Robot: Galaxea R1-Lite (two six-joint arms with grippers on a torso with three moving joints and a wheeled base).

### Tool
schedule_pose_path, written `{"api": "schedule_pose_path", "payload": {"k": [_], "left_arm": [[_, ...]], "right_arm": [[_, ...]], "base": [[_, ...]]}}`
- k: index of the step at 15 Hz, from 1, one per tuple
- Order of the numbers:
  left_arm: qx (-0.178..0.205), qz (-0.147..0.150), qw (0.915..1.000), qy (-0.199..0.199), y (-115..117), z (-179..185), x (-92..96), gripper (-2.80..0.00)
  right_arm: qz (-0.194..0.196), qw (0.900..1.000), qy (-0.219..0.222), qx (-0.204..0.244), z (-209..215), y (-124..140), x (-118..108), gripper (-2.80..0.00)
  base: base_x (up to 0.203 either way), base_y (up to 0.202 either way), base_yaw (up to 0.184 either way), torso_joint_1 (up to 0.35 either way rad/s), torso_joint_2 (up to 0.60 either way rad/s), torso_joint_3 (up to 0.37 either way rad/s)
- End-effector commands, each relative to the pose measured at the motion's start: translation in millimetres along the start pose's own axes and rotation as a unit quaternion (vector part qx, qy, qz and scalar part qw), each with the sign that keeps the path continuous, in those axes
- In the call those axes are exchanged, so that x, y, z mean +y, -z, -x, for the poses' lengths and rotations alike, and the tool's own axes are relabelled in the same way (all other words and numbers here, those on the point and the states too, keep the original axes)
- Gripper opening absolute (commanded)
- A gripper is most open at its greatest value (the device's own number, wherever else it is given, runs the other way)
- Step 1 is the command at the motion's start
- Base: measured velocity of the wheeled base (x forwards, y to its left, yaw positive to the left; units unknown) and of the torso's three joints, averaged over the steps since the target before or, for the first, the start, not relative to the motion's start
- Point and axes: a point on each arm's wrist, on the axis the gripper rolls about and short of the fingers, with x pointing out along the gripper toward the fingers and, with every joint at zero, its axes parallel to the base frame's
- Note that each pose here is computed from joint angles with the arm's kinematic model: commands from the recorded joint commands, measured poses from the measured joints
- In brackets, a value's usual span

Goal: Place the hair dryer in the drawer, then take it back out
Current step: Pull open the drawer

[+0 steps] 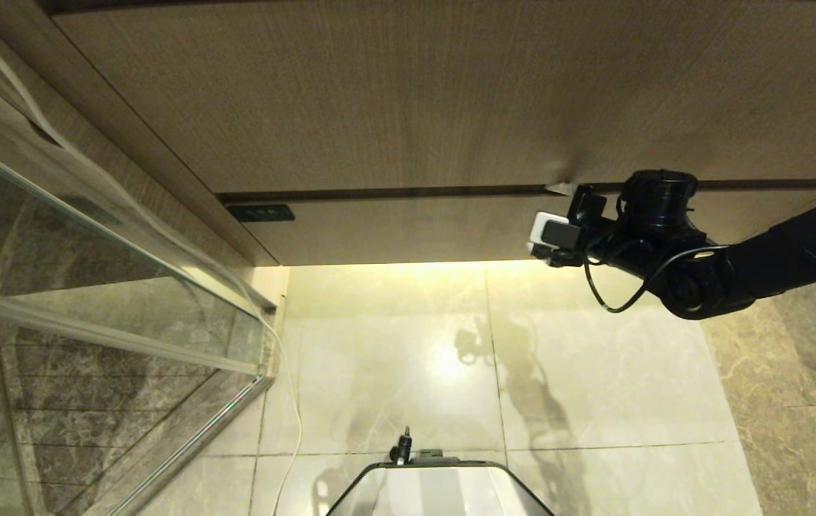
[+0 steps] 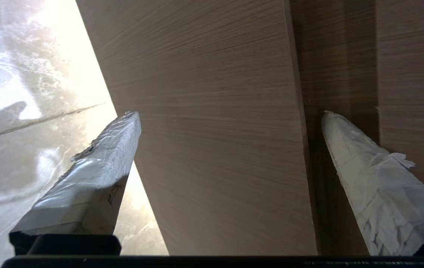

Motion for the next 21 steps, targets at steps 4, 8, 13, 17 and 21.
{"api": "schedule_pose_path", "payload": {"k": [4,8,13,17,21], "left_arm": [[-0.001,0.000,1.0000,0.000,0,0,0.0,-2.80],[-0.001,0.000,1.0000,0.000,0,0,0.0,-2.80],[0.000,0.000,1.0000,0.000,0,0,0.0,-2.80],[0.000,0.000,1.0000,0.000,0,0,0.0,-2.80],[0.000,0.000,1.0000,0.000,0,0,0.0,-2.80]], "right_arm": [[0.006,1.000,0.017,-0.002,-14,5,8,0.00],[-0.001,1.000,-0.001,0.005,-12,7,16,0.00],[-0.020,0.999,-0.034,0.021,-9,8,24,0.00],[-0.039,0.997,-0.062,0.034,2,6,21,0.00],[-0.059,0.993,-0.091,0.047,12,5,22,0.00]], "base": [[0.000,0.000,0.000,0.000,0.00,0.000],[0.000,0.000,0.000,0.000,0.00,0.000],[0.000,0.000,0.000,0.000,0.00,0.000],[0.000,0.000,0.000,0.000,0.00,0.000],[0.000,0.000,0.000,0.000,0.00,0.000]]}}
